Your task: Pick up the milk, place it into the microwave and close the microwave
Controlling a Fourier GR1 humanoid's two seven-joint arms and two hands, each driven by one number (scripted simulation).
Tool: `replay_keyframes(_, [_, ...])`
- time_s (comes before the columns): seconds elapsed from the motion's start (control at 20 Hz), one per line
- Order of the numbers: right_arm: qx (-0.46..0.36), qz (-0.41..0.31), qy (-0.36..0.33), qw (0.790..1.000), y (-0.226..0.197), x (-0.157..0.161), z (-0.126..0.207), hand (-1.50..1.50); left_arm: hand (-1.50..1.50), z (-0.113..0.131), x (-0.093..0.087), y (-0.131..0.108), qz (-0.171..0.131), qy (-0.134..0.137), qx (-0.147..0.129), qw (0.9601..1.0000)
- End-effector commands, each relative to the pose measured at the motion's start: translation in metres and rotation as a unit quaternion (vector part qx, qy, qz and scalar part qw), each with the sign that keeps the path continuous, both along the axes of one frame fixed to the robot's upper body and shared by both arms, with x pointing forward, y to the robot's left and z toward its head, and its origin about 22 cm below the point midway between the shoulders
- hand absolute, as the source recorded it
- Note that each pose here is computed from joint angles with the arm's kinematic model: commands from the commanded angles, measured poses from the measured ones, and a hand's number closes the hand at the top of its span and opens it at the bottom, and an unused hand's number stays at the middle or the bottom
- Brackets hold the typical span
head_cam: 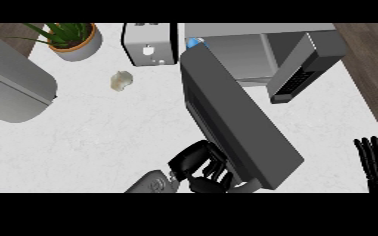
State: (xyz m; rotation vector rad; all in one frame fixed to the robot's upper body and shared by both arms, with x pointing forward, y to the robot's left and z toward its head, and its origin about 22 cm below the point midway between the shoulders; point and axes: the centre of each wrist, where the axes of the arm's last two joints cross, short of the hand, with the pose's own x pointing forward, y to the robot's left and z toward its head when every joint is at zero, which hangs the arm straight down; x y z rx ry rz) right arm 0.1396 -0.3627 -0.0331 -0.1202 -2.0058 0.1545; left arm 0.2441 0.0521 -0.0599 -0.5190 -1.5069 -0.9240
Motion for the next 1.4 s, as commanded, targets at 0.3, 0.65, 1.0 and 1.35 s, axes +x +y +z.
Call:
replay_keyframes(0.3, [-0.019, 0.066, -0.073, 0.995, -0.009, 0.026, 0.053, -1.50, 1.50, 0.005, -0.007, -0.030, 0.085, -0.028, 0.015, 0.9959])
replay_keyframes(0.65, [-0.011, 0.108, -0.064, 0.992, -0.006, 0.031, 0.067, -1.50, 1.50, 0.025, 0.008, -0.036, 0.159, -0.046, -0.056, 0.9847])
replay_keyframes(1.0, [-0.002, 0.136, -0.070, 0.988, -0.003, 0.035, 0.084, -1.50, 1.50, 0.058, 0.035, -0.040, 0.214, -0.056, -0.142, 0.9647])
replay_keyframes(1.35, [-0.015, 0.158, -0.085, 0.984, -0.003, 0.048, 0.108, -1.50, 1.50, 0.070, 0.060, -0.040, 0.246, -0.045, -0.159, 0.9550])
